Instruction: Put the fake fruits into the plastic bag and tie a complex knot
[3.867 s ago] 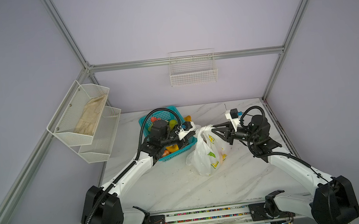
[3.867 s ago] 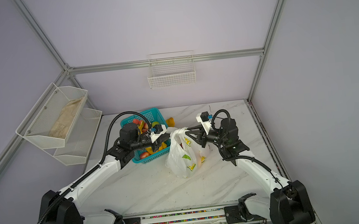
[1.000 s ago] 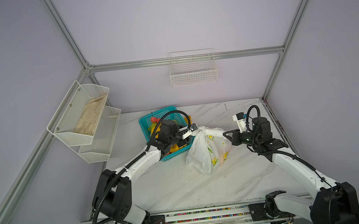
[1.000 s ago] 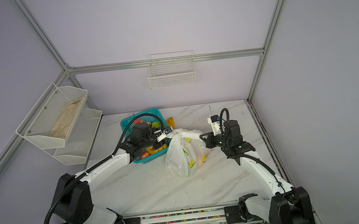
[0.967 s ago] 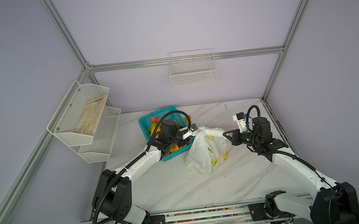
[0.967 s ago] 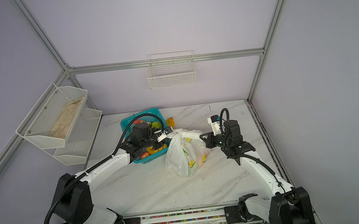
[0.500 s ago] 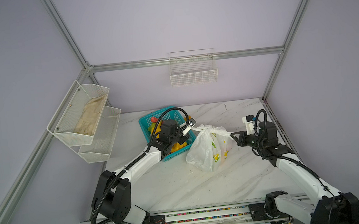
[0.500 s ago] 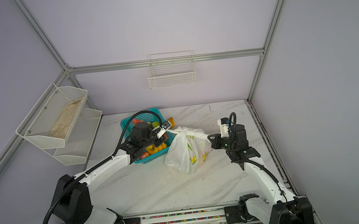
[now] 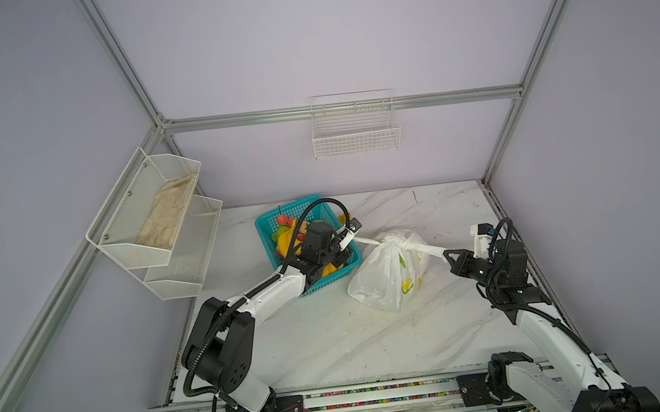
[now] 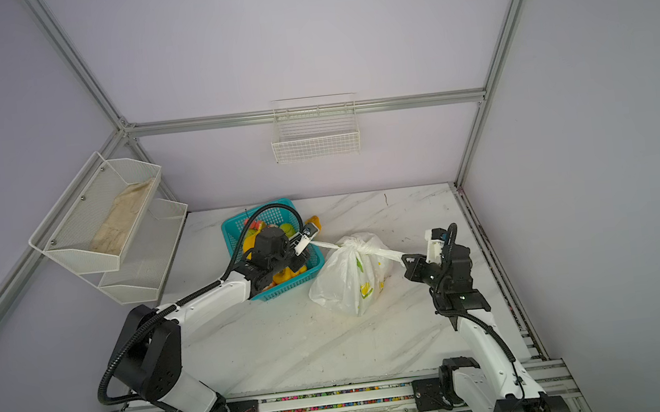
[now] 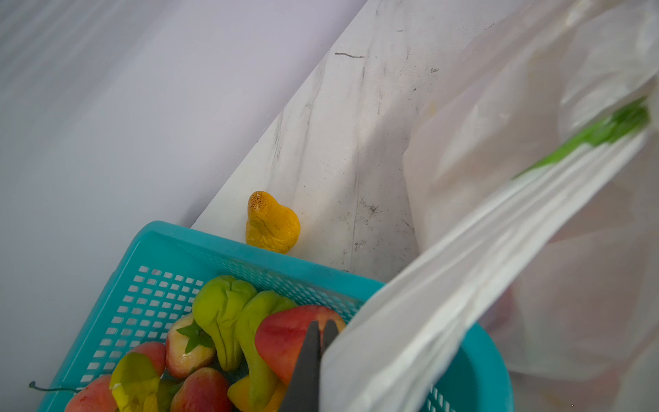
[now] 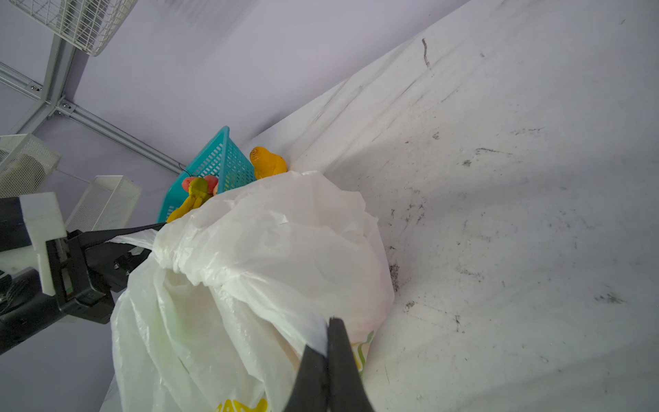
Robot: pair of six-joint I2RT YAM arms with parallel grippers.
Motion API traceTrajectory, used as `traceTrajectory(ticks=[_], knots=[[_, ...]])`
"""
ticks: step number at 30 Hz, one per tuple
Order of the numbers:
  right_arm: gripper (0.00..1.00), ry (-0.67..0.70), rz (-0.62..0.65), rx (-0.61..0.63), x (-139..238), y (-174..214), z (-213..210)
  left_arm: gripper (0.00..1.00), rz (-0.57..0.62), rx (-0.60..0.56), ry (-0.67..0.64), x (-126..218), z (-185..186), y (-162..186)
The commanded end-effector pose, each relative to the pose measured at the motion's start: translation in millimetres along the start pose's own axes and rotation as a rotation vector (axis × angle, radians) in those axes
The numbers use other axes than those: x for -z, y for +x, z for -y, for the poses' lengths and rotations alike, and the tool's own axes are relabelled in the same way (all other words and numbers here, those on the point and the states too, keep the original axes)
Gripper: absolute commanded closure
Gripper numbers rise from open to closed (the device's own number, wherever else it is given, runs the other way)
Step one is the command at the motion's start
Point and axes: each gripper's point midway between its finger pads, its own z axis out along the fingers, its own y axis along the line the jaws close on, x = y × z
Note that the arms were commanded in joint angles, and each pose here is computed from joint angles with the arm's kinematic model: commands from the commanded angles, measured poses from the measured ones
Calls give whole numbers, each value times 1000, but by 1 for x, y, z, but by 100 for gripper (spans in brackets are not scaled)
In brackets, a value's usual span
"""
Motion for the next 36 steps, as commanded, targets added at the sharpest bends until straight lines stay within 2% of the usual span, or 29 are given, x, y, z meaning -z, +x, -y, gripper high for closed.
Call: traceTrajectory(ticks=[1,3,5,8,11,12,14,15,16,18,20,23,25,30,33,36], knots=[[100,186,119,-20,11,-13,42,100,-2,88,-271,6,-75,-11],[100,212,116,-82,13,-6,61,100,-33,127,-282,1,-84,6],[100,184,110,-119,10,-4,64,100,-40,94,-259,0,-79,5],[100,165,141,-102,10,-17,55,100,63,80,-156,9,-53,-26],[100,167,202,-2,19,-36,33,100,192,77,0,20,-21,-60],[94,162,216,28,22,-40,25,100,219,73,41,22,-12,-68],[75,166,216,72,23,-42,14,80,243,71,80,23,-4,-75],[69,170,209,91,24,-43,10,67,251,74,86,25,-3,-78],[63,183,203,107,24,-43,7,60,254,82,84,26,-4,-80],[49,208,213,156,29,-49,-3,49,258,109,54,33,-11,-82],[42,215,244,203,36,-56,-17,42,265,151,6,44,-21,-83],[35,148,246,276,32,-56,-50,34,300,242,-82,62,-36,-82],[33,79,194,325,17,-42,-75,30,337,313,-148,80,-47,-80],[33,-43,2,487,-26,29,-129,23,345,457,-276,112,-65,-56],[33,-76,-48,480,-42,58,-130,22,349,496,-316,128,-66,-42],[32,-22,-27,432,-58,67,-111,21,346,547,-362,146,-68,-26]])
